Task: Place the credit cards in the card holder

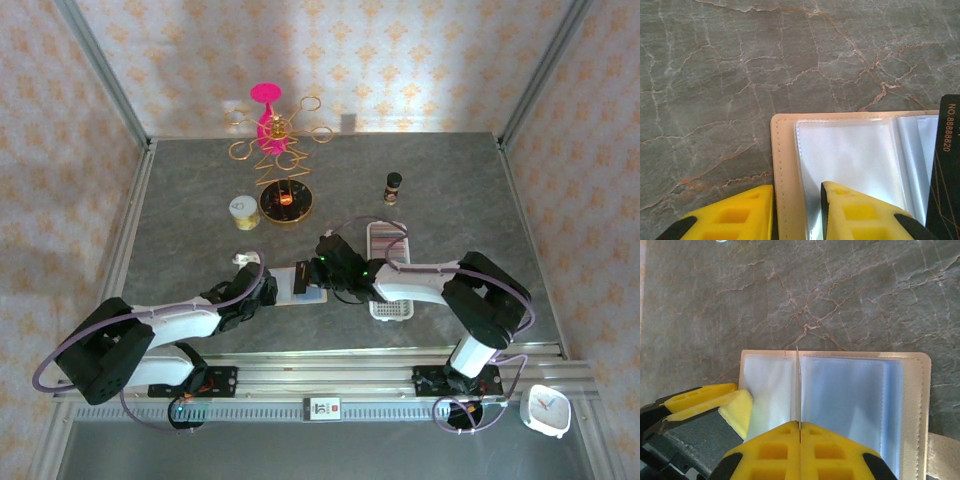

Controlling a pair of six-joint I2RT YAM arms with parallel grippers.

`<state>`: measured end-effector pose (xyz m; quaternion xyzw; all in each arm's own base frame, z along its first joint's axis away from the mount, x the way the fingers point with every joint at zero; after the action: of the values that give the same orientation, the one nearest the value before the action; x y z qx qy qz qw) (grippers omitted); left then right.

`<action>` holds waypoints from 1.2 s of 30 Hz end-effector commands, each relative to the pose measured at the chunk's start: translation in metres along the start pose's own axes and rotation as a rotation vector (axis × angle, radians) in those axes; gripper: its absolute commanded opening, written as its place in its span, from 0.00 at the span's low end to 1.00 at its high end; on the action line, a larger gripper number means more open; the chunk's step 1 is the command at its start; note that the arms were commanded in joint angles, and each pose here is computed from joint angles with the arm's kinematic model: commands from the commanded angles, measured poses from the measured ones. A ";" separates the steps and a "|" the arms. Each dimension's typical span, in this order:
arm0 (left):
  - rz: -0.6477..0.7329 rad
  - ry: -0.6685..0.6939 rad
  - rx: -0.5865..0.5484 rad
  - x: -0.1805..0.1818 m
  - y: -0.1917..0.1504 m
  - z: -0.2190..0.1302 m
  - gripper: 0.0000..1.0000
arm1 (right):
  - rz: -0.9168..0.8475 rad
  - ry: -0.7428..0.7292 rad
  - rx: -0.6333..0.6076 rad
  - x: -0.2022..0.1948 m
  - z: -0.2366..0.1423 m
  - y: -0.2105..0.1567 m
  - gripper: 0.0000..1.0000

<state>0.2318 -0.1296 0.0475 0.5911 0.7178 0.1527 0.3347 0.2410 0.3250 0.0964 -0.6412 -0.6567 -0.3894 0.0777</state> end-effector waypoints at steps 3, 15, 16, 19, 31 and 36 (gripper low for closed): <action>0.017 0.000 0.039 -0.002 -0.005 0.002 0.24 | 0.011 0.014 -0.072 0.005 -0.005 0.016 0.00; 0.020 -0.009 0.045 -0.002 -0.006 0.002 0.20 | 0.036 -0.007 -0.015 -0.004 0.008 0.005 0.00; 0.018 -0.010 0.043 -0.002 -0.006 0.002 0.20 | 0.035 -0.018 -0.013 -0.006 0.009 0.004 0.00; 0.017 -0.012 0.043 -0.002 -0.006 0.002 0.18 | 0.034 -0.045 -0.020 -0.011 0.006 0.003 0.00; 0.026 -0.024 0.049 -0.004 -0.007 0.001 0.18 | 0.079 0.041 0.030 -0.003 0.010 -0.009 0.00; 0.027 -0.028 0.046 -0.004 -0.006 0.000 0.18 | 0.095 0.045 0.044 -0.003 0.009 -0.011 0.00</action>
<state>0.2311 -0.1318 0.0469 0.5942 0.7161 0.1455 0.3362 0.2389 0.3297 0.0894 -0.6551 -0.6361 -0.3910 0.1159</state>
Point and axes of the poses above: each hand's point on the last joint's axis, 136 mm out from that joint toward the fingers, its own z axis out along the fingers, its own x axis along the line the jaws close on, y = z × x, the point moved 4 cm from there along -z, back along the fingers, and after that the axes turned 2 degrees about -z, right-handed, at the moved point
